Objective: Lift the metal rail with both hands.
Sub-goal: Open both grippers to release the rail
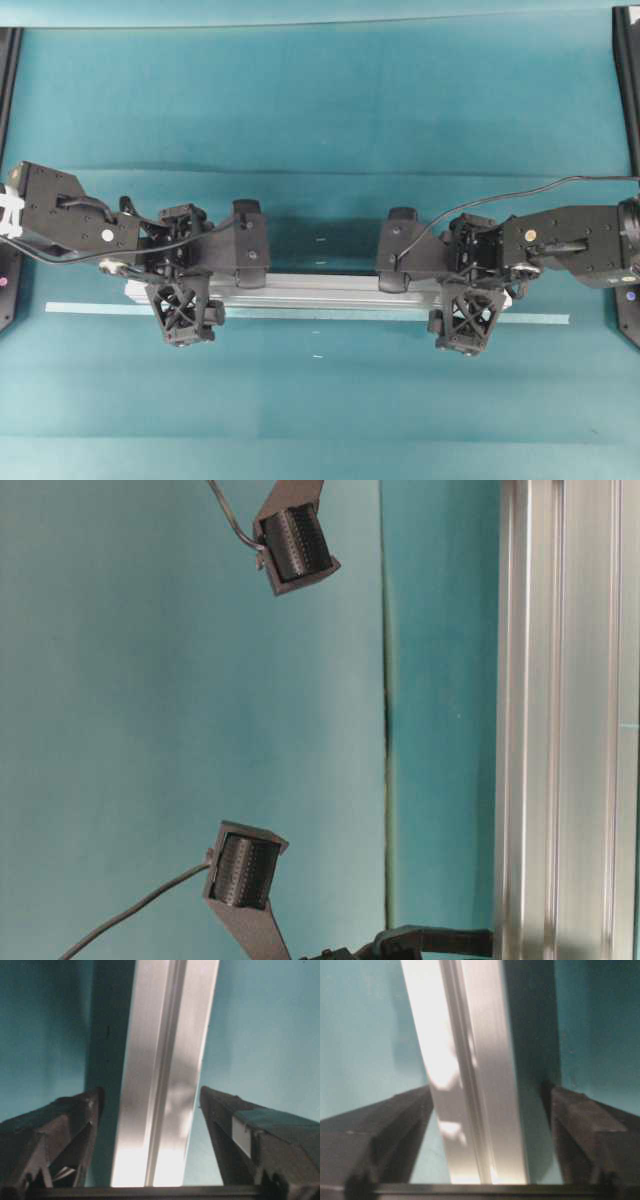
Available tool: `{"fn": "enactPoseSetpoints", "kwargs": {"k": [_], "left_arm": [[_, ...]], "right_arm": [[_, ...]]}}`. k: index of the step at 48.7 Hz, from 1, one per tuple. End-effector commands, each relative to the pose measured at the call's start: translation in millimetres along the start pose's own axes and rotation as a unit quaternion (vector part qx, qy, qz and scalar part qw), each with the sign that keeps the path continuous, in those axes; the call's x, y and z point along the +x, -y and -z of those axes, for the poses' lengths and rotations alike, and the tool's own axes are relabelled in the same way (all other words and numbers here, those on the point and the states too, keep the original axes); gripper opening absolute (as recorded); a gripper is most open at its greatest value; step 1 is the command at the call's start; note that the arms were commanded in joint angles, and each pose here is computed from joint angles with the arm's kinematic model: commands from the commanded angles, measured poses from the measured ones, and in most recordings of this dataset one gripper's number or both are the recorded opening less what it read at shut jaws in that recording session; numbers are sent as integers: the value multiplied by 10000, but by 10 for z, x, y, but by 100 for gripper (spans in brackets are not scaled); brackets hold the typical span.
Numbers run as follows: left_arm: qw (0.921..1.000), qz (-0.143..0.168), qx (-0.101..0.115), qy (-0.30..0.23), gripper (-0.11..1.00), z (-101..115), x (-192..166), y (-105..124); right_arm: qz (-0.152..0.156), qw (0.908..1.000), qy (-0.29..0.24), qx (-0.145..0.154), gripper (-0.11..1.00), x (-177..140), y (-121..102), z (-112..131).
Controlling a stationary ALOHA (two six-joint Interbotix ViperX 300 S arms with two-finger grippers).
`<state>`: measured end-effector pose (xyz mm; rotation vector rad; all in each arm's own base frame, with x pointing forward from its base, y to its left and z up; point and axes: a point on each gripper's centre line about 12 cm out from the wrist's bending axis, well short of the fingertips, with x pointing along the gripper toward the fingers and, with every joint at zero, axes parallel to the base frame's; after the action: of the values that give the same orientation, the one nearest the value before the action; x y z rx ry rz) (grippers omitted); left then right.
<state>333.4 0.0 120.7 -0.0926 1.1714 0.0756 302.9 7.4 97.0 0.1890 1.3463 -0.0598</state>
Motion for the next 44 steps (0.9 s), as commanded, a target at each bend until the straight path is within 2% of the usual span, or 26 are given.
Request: {"fn": "enactPoseSetpoints", "kwargs": {"k": [1,14,21,32,44], "left_arm": [[9999,20,15,106,85,-38,-35,10],[9999,22,14,129,96,-53,-58,11],[9993,51,11,380,96,-122,-212,18],[9961,102,28,875,96,-181,-555,15],[9871,143,291,1567,96,-229,-1005,20]], "right_arm": [[-19,10000,74,-12,98,-5,-17,-40],[-40,9995,306,87,99,-70,-7,-112],[-97,9966,758,299,99,-270,14,-217],[-158,9884,1458,401,99,-633,63,-321],[-196,9772,2085,335,99,-1011,78,-335]]}}
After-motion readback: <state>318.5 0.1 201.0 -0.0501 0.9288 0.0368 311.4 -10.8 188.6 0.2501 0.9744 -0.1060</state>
